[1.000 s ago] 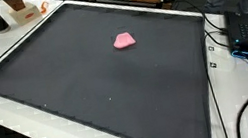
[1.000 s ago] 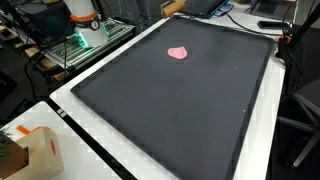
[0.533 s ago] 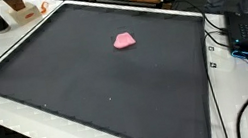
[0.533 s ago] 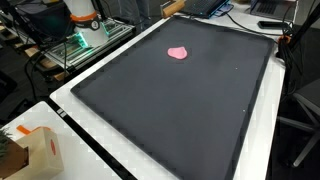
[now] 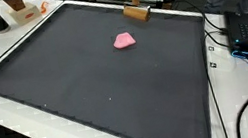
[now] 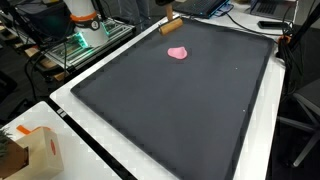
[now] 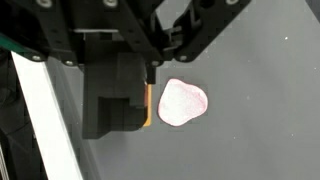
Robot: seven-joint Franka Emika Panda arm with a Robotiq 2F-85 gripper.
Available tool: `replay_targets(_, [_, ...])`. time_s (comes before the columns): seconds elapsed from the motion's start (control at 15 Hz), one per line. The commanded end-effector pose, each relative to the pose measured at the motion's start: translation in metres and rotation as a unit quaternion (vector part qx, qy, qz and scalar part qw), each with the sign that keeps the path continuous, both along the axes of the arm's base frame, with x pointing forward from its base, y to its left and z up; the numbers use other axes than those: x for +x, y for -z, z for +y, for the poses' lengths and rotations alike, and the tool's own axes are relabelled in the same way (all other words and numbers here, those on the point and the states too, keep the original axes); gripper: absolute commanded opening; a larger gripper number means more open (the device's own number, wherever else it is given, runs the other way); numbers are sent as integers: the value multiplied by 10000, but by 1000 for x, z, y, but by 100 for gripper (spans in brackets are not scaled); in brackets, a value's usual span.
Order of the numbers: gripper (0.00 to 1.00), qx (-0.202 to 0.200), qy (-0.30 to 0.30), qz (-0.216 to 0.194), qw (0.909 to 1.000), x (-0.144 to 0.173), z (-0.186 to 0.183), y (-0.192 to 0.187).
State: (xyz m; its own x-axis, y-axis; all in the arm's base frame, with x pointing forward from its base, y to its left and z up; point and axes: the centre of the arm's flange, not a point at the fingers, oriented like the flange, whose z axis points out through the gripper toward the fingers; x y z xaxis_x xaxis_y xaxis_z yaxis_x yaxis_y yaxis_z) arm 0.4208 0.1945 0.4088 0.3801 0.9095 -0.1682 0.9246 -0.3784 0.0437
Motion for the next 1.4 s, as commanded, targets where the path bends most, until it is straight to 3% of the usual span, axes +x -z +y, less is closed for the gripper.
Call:
replay_targets(0.0, [23,160,383,-11,9991,19,-11,25])
replay_targets(0.4, [23,162,727,13,9972,28,-15,62])
replay_targets(0.8, [23,-194,1066,-177,9940,33,-11,84])
replay_targets(1.13, [23,-422,1109,-400,9921,36,-5,84])
replay_targets(1.33, [23,-533,973,-285,9934,38,1,96])
